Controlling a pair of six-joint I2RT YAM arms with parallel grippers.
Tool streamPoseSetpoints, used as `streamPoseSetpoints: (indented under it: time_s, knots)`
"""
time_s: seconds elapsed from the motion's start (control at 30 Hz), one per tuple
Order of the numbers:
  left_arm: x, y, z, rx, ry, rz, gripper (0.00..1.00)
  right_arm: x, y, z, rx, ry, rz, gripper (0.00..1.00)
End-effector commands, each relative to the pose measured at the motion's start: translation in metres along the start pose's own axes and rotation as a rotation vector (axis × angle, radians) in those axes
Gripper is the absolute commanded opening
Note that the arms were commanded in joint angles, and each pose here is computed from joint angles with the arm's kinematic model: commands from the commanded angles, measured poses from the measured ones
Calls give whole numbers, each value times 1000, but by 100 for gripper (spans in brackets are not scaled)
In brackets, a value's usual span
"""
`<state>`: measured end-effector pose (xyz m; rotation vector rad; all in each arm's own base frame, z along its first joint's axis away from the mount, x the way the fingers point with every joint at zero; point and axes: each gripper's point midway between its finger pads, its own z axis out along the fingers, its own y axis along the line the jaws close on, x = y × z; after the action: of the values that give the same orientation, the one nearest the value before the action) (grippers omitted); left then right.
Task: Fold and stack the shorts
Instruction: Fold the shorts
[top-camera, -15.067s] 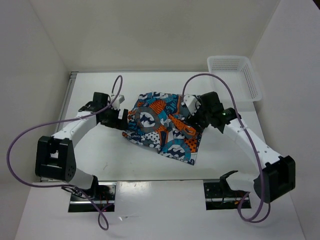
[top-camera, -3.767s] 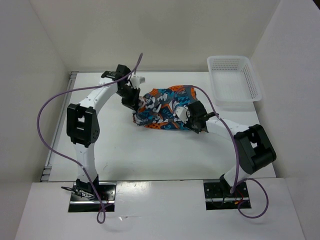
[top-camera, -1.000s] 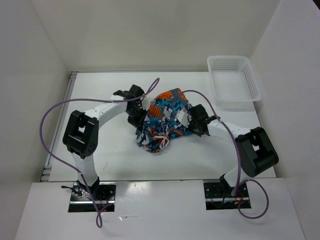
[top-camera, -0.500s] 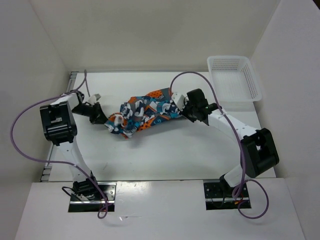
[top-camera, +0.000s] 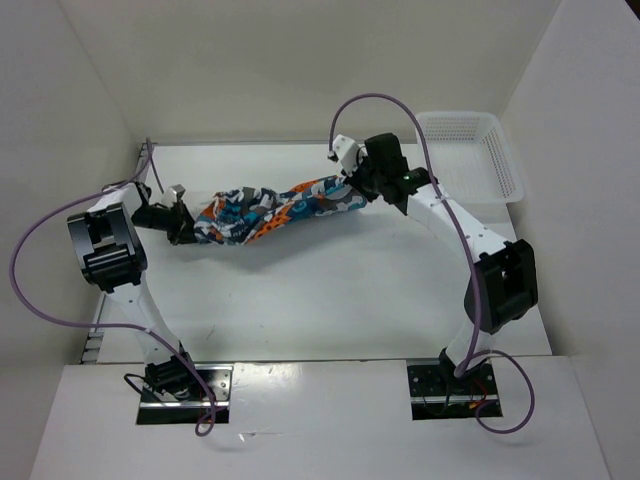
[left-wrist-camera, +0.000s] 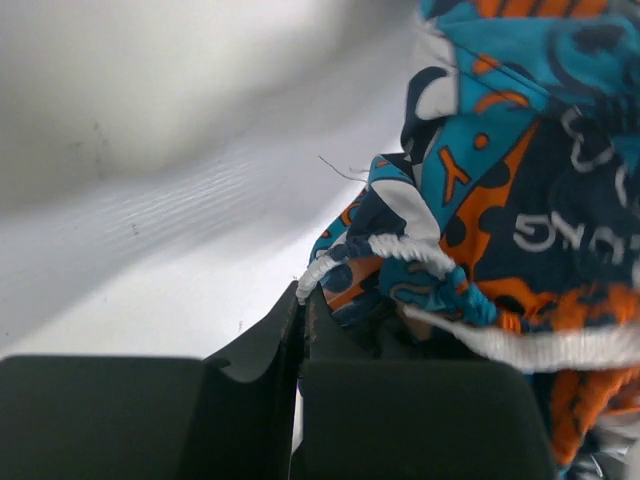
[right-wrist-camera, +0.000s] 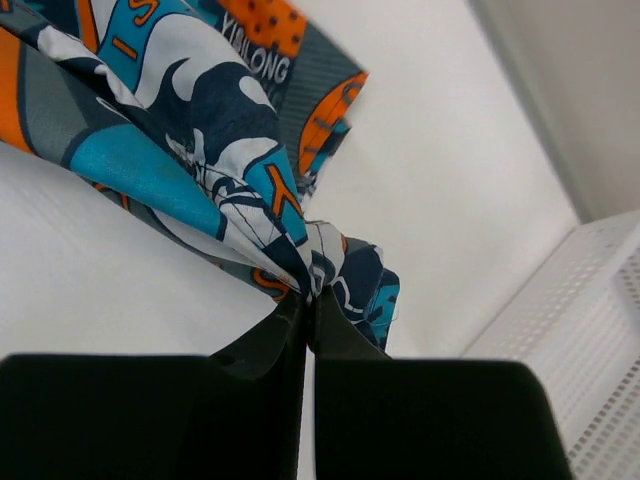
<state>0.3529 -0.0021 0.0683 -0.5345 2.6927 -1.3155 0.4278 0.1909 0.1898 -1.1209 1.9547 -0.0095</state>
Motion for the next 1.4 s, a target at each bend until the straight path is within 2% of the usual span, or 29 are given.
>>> streamPoseSetpoints:
  time_s: [0.0,0.1,0.17,0.3,0.43,0.57,0.63,0.77,0.8,0.83,0.87,0.9,0.93,1.03,1.1,1.23,1.27,1.37]
  knots:
    - [-18,4,-27,-60,-54,28,0,-24,-54,-20,161,-29,18,0]
    - [-16,22,-37,-112,-42,-34,0,-5,-42,-11,133,14,19,0]
    - [10,31,-27,-108,61,-145,0,19,-26,-11,99,65,3,0]
    - [45,28,-15,-160,206,-212,0,57,17,-11,23,151,-110,0]
    - [47,30,-18,-186,218,-217,0,70,50,-12,-46,166,-144,0]
    - [54,53,-16,-250,262,-253,0,87,79,-15,-126,207,-247,0]
    - [67,78,-20,-377,319,-261,5,90,91,-18,-152,213,-275,0]
    - [97,97,-31,-527,403,-257,15,109,111,-21,-205,236,-317,0]
    - [96,96,-37,-555,386,-237,15,110,116,-21,-216,239,-326,0]
    - [99,100,-43,-596,390,-228,17,111,116,-21,-216,239,-326,12]
    - [98,102,-48,-608,375,-228,19,114,123,-21,-236,242,-332,28]
    - [97,100,-54,-627,356,-211,25,114,123,-21,-236,242,-332,41]
    - [94,103,-61,-673,346,-194,29,115,127,-22,-255,242,-330,57]
    - [83,99,-70,-700,297,-160,38,98,125,-22,-242,206,-261,76]
    - [73,93,-75,-705,255,-136,45,83,123,-27,-238,178,-200,77]
    - [26,56,-98,-632,47,-46,51,38,94,-37,-270,51,56,75]
    - [15,46,-105,-608,-23,-13,55,30,92,-37,-268,29,76,75]
    - [-1,28,-113,-618,-125,78,62,26,89,-31,-249,24,107,71]
